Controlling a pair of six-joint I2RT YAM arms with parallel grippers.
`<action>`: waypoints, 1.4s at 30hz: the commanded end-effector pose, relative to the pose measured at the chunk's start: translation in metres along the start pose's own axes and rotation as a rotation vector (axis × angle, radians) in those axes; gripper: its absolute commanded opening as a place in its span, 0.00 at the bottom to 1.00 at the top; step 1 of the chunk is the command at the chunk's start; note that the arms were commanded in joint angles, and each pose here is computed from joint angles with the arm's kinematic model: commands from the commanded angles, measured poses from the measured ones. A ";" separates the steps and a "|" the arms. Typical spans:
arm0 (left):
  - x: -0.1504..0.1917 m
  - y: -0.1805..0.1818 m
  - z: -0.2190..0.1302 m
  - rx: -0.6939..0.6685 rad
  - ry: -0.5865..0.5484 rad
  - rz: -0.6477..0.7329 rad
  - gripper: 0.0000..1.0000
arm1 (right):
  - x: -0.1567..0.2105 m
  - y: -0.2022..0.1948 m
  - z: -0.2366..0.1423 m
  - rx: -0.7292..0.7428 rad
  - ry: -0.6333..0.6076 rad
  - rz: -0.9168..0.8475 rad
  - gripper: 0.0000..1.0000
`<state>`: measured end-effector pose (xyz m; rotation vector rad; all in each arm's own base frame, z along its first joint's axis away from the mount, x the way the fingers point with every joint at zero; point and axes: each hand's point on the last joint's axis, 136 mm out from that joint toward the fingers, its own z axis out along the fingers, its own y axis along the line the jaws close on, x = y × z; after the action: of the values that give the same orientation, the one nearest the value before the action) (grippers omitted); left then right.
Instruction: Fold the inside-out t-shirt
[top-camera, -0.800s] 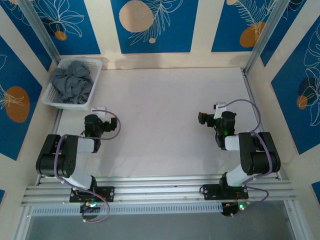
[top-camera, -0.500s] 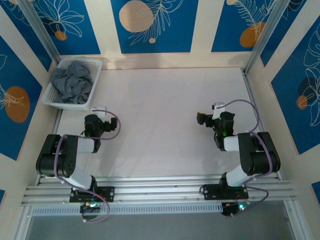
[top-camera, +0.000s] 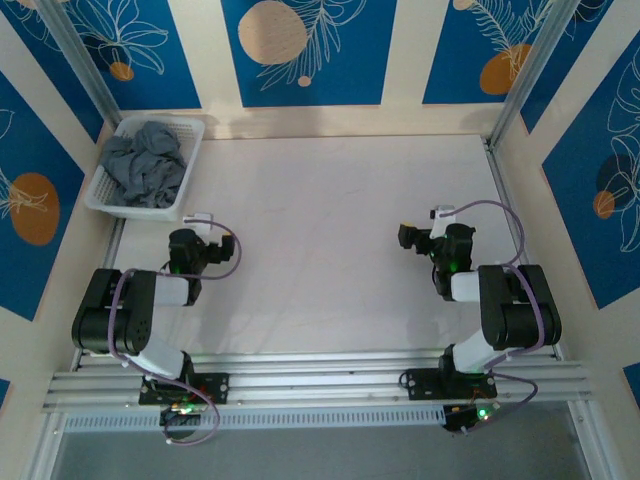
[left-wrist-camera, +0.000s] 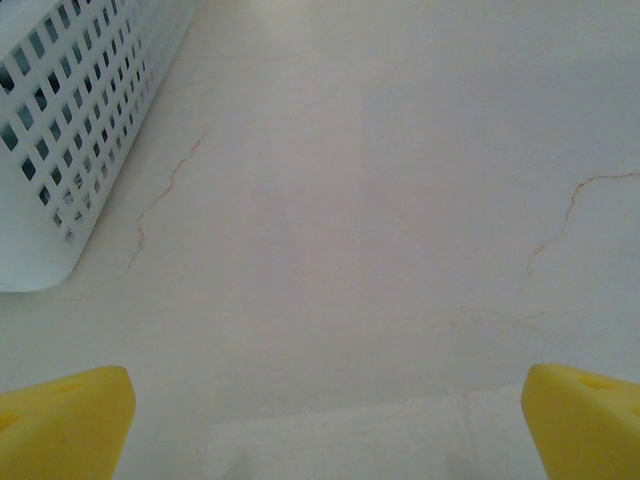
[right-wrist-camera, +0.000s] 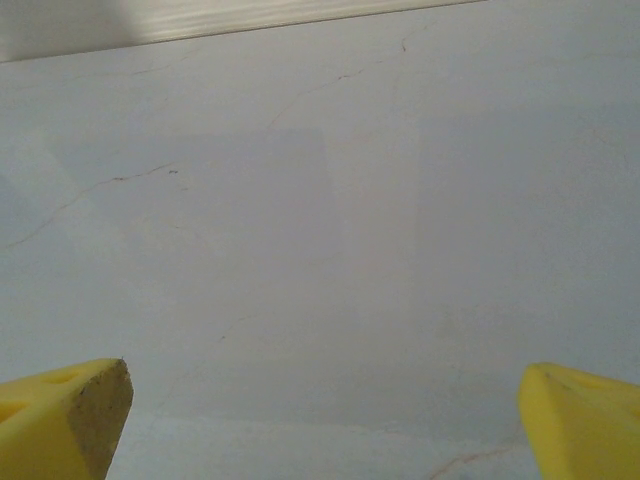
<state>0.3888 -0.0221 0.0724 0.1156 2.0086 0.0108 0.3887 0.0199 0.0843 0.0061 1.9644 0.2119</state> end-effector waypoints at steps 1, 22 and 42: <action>-0.018 -0.004 0.000 0.023 -0.049 0.013 0.99 | -0.018 0.002 -0.005 -0.011 -0.057 0.012 0.99; -0.160 0.099 -0.035 -0.355 0.148 -0.433 0.99 | -0.070 0.240 -0.106 -0.468 0.600 0.299 0.96; -0.088 0.211 0.134 -0.232 0.467 -1.055 0.55 | -0.066 0.234 -0.092 -0.324 0.688 0.347 0.98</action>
<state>0.5494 0.1949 0.0835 -1.2351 2.2872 -0.2196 0.3020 0.2314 0.2018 0.0159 2.5951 0.8511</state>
